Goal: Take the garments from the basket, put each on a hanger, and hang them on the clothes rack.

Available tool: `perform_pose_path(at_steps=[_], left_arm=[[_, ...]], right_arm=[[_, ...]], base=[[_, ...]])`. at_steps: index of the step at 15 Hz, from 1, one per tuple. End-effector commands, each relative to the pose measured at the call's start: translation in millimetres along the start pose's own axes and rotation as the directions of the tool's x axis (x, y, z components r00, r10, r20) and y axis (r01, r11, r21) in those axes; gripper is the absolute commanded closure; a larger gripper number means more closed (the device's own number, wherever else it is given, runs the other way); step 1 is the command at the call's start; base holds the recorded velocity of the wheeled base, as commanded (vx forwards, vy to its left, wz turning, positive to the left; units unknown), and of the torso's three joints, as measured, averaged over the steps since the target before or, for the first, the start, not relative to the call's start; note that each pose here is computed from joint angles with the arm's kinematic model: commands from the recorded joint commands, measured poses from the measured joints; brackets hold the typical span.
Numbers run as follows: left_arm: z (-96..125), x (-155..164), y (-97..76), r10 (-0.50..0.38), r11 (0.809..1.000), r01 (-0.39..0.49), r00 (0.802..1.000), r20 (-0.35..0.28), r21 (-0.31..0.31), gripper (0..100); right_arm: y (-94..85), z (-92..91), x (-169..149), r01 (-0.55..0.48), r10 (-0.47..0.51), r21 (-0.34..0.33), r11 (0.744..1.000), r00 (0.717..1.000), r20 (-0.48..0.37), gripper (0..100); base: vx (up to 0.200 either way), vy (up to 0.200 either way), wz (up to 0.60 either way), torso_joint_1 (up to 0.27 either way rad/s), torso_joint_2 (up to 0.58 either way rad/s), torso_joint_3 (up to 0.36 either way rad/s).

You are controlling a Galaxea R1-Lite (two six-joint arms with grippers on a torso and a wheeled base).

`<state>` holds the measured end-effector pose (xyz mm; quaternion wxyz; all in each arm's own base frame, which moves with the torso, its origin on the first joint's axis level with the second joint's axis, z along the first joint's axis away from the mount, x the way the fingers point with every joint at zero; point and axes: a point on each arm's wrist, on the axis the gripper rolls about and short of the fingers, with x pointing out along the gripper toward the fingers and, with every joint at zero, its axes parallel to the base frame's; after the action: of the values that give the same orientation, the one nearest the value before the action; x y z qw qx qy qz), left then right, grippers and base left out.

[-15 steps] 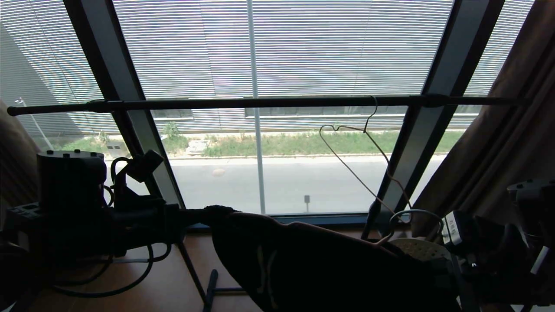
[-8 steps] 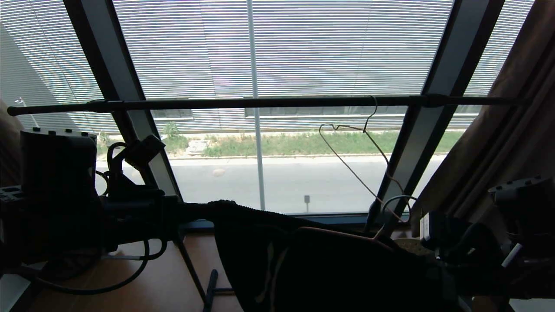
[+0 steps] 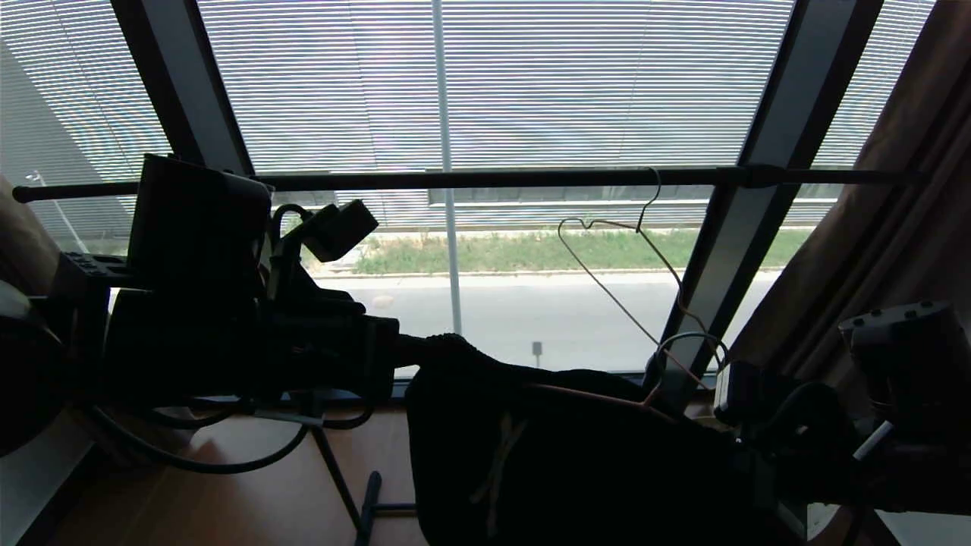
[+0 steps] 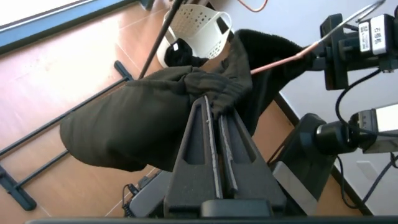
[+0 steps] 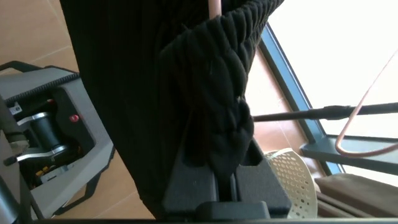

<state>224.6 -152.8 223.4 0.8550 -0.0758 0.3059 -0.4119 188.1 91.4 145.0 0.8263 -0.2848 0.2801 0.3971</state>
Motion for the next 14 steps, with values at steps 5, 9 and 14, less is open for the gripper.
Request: perform_pose_path(at_steps=[5, 9, 14], left_arm=[[28, 20, -22.0, -0.041, 0.999, 0.042, 0.996, -0.074, 0.013, 100], [40, 14, -28.5, -0.042, 0.999, 0.043, 0.996, -0.081, 0.015, 100], [24, 44, -35.7, 0.041, 0.998, -0.033, 0.988, -0.146, 0.057, 100]], right_arm=[[7.5, 0.2, 6, 0.074, -0.077, -0.036, 0.997, 0.994, -0.080, 100], [8.1, -0.7, 18, 0.127, -0.131, -0.053, 0.991, 0.987, -0.097, 100], [15.5, 9.1, 15, 0.148, -0.148, -0.007, 0.989, 0.989, -0.030, 100]], base=[[0.000, 0.000, 0.00, 0.000, 0.00, 0.000], [0.000, 0.000, 0.00, 0.000, 0.00, 0.000], [0.000, 0.000, 0.00, 0.000, 0.00, 0.000]])
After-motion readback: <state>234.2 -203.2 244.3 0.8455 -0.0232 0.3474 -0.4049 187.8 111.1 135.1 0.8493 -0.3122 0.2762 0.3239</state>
